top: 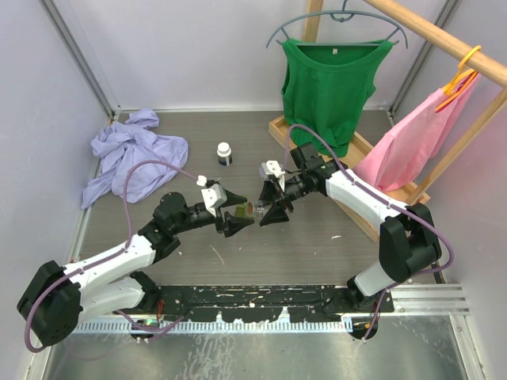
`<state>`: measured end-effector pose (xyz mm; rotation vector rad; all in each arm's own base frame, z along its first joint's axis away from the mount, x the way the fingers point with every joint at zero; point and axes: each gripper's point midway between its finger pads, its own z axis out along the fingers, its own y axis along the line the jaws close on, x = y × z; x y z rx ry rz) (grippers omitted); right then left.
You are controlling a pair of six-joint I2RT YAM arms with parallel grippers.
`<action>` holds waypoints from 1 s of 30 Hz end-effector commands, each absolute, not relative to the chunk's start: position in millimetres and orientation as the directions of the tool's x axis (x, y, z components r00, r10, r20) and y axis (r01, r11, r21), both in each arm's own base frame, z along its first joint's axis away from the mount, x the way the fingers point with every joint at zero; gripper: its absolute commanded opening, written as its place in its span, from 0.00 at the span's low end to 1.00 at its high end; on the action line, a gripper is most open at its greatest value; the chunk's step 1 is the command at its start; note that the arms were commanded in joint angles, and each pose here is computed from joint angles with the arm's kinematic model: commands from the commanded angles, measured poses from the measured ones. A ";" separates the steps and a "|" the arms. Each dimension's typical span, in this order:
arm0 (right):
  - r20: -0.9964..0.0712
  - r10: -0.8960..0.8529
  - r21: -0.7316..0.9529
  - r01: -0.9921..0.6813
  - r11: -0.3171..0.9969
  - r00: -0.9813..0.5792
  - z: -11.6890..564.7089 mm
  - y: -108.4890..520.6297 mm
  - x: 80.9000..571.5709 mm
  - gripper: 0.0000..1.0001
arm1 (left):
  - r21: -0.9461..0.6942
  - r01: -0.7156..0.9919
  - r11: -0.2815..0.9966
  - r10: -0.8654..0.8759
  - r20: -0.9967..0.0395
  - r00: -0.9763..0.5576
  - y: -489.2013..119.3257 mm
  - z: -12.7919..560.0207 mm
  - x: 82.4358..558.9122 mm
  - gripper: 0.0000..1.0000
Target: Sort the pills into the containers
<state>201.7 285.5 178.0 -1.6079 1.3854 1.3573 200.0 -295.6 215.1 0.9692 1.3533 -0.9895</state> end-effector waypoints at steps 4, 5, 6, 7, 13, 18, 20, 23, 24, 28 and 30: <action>-0.962 -0.270 0.113 -0.948 -0.296 -0.030 197.4 289.7 203.7 0.01 | 0.053 0.960 0.274 -0.113 -0.990 0.087 -303.4 260.2 203.6 0.59; -0.962 -0.270 0.113 -0.948 -0.296 -0.030 197.5 289.7 203.8 0.01 | 0.049 0.962 0.270 -0.114 -0.990 0.082 -304.3 260.4 203.7 0.57; -0.962 -0.270 0.112 -0.948 -0.297 -0.029 197.5 289.9 203.6 0.01 | 0.045 0.963 0.266 -0.115 -0.990 0.077 -305.0 259.9 203.5 0.55; -0.963 -0.269 0.111 -0.948 -0.297 -0.028 198.0 289.7 203.6 0.01 | 0.040 0.964 0.263 -0.117 -0.990 0.073 -305.8 260.2 203.6 0.53; -0.962 -0.271 0.116 -0.948 -0.297 -0.032 197.3 289.7 203.5 0.01 | 0.003 0.967 0.255 -0.125 -0.991 0.036 -309.0 257.9 204.3 0.37; -0.961 -0.274 0.112 -0.949 -0.295 -0.028 197.7 289.8 204.1 0.01 | -0.058 0.966 0.250 -0.133 -0.991 -0.025 -310.1 255.5 203.4 0.01; -0.958 -0.284 0.113 -0.952 -0.284 -0.029 196.5 289.5 206.5 0.01 | -0.111 0.963 0.248 -0.140 -0.987 -0.078 -309.7 254.8 201.3 0.00; -0.954 -0.299 0.118 -0.957 -0.265 -0.035 194.8 290.2 211.0 0.01 | -0.263 0.920 0.291 -0.156 -0.962 -0.225 -306.3 250.7 203.9 0.00; -0.953 -0.301 0.122 -0.958 -0.259 -0.040 194.7 290.4 212.0 0.01 | -0.347 0.878 0.328 -0.155 -0.937 -0.313 -303.6 243.3 207.2 0.00; -0.947 -0.316 0.135 -0.964 -0.230 -0.057 192.4 291.2 217.2 0.01 | -0.638 0.655 0.405 -0.252 -0.766 -0.591 -297.2 236.6 213.0 0.00; -0.944 -0.322 0.141 -0.966 -0.217 -0.066 190.4 291.4 219.3 0.01 | -0.762 0.497 0.415 -0.345 -0.637 -0.689 -292.5 233.6 216.8 0.00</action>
